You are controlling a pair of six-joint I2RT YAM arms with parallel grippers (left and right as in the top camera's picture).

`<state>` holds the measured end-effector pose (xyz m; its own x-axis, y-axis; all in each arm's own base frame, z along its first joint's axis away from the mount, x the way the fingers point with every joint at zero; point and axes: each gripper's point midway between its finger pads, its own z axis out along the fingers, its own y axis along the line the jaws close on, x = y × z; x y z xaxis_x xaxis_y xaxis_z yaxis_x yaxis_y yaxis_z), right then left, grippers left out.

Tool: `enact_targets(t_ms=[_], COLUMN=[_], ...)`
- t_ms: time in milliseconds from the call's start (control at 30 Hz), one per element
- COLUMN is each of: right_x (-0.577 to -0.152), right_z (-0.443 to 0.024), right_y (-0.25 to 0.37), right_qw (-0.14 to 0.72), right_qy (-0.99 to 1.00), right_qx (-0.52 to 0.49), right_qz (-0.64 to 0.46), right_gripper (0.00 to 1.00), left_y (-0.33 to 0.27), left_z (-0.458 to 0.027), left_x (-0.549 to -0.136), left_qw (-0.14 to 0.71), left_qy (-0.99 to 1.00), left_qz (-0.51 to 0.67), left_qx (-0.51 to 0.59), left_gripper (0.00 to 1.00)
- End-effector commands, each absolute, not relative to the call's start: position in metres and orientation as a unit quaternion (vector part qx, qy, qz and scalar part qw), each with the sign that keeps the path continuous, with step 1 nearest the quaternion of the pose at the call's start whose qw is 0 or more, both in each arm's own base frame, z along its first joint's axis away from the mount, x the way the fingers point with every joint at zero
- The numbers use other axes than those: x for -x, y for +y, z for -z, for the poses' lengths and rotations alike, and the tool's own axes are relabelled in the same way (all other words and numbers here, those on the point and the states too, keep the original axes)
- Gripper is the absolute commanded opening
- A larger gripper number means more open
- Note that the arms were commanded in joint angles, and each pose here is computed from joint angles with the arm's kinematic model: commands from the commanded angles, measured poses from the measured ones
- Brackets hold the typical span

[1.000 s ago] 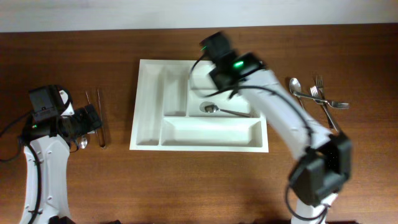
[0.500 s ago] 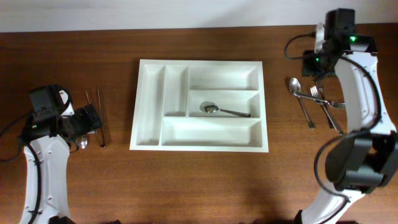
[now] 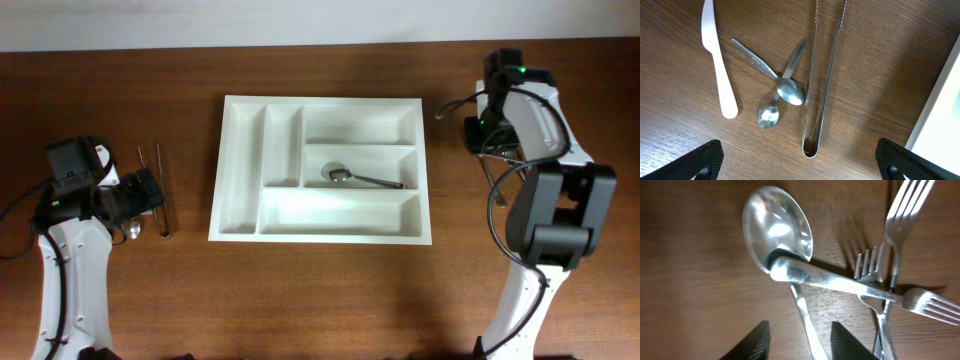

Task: Pack container
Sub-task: 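Return the right gripper to the cutlery pile right of the tray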

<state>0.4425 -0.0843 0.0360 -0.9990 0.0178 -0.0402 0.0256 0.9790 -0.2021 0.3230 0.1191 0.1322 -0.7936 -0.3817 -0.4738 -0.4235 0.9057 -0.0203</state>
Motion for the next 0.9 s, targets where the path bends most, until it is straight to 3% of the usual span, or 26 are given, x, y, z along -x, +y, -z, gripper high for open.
enact_targets(t_ms=[0,867], right_x=[-0.431,-0.421], right_z=[-0.025,-0.004], right_y=[-0.099,-0.075], right_qw=[-0.012,-0.031], right_qy=[0.990,0.997], right_qx=[-0.029,-0.022], right_qz=[0.140,0.060], right_gripper=[0.35,0.33], left_y=[0.120,0.120], left_z=[-0.139,-0.139], left_x=[-0.329,-0.329], left_qw=[0.251,0.251], left_qy=[0.945,0.945], left_qz=[-0.040,-0.040], left_qx=[0.207,0.207], left_gripper=[0.99,0.99])
